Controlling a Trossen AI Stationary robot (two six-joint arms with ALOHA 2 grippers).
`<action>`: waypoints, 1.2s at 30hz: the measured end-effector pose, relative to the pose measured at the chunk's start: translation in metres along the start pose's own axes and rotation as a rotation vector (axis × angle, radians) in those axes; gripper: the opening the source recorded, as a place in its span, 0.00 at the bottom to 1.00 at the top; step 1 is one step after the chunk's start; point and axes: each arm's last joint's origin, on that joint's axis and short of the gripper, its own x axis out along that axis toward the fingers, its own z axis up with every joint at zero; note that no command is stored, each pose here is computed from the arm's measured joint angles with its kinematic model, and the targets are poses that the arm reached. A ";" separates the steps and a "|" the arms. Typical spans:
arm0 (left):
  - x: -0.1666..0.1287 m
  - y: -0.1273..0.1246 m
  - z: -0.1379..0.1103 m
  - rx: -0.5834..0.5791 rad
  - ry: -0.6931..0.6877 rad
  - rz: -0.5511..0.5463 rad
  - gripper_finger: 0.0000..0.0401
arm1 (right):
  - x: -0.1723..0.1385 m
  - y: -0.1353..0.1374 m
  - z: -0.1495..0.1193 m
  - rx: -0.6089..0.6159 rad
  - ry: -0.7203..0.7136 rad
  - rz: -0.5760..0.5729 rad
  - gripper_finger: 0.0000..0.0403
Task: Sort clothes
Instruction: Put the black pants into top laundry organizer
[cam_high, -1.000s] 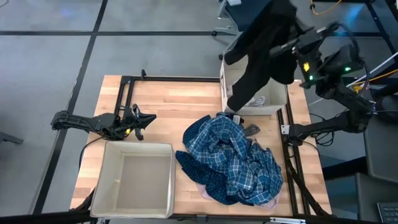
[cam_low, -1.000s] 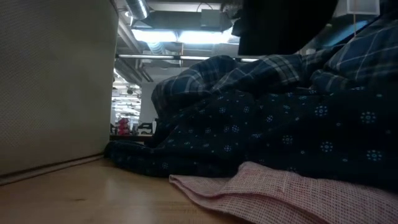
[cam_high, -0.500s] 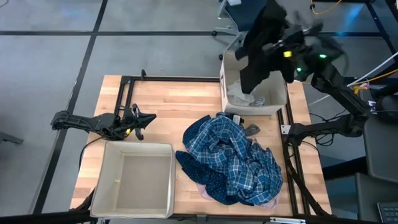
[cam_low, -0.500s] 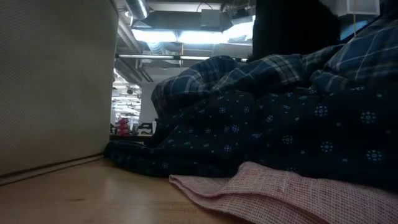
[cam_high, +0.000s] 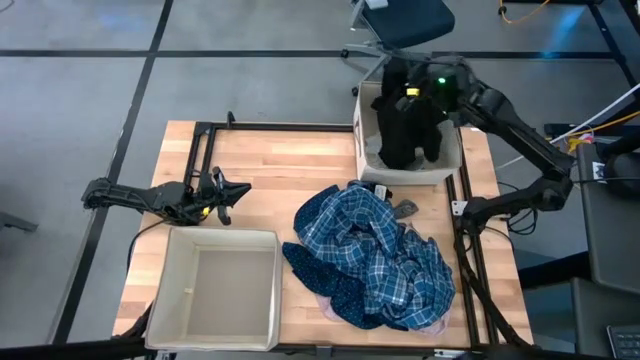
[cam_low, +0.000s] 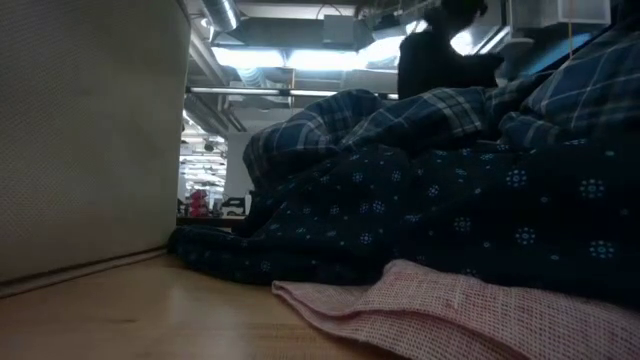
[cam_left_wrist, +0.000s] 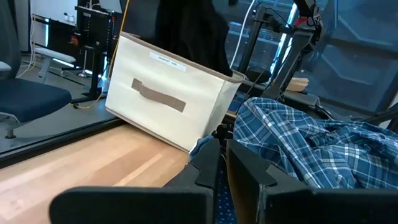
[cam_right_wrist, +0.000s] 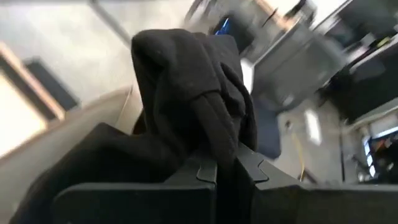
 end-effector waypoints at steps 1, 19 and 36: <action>0.000 0.000 0.000 -0.001 0.000 0.000 0.05 | 0.006 0.003 -0.002 -0.002 0.034 0.018 0.04; 0.000 0.000 0.000 -0.008 0.000 -0.001 0.05 | 0.110 0.073 -0.057 -0.028 0.464 0.225 0.04; 0.000 0.000 0.000 -0.008 0.001 -0.002 0.05 | 0.164 0.127 -0.144 0.039 0.556 0.346 0.04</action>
